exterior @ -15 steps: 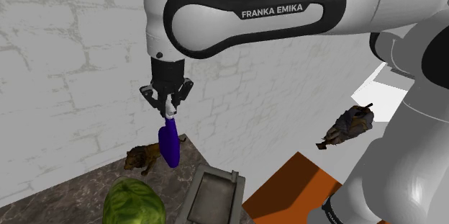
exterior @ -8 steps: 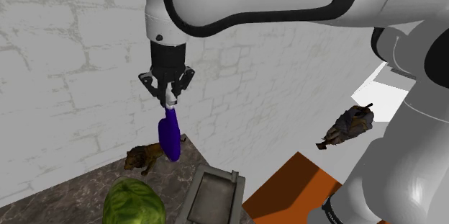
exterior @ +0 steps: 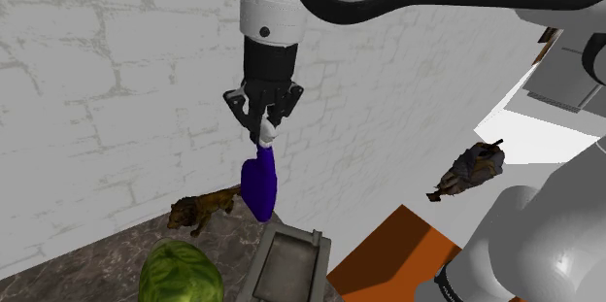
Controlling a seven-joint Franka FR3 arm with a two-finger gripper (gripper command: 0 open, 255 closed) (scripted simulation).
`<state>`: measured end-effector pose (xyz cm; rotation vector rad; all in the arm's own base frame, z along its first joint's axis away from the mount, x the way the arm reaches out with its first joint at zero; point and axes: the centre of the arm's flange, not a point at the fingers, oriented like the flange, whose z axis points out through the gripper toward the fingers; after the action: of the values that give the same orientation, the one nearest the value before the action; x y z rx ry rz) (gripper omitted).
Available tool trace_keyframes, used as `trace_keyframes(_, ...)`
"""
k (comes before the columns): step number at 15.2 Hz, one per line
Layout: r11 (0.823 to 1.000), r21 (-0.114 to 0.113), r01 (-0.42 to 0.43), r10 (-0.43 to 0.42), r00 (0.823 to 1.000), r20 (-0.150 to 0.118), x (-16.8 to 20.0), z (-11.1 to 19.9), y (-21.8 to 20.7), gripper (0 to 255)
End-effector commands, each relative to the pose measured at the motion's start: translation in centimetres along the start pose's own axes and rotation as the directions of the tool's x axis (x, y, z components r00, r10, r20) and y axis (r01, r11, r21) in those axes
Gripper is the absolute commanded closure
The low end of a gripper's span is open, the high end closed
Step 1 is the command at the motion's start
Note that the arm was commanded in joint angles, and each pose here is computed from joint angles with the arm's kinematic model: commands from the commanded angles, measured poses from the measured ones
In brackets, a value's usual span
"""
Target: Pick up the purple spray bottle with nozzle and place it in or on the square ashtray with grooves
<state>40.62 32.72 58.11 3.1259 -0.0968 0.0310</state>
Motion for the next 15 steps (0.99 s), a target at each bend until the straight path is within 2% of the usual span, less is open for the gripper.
trace_keyframes(1,1.000,0.001,0.000,0.000,1.000,0.000,-2.0,-1.3,0.9,255)
trace_keyframes(8,1.000,0.001,0.000,0.000,1.000,0.000,-9.6,-5.5,4.1,255)
trace_keyframes(15,1.000,0.001,0.000,0.000,1.000,0.000,-9.7,-1.8,4.0,255)
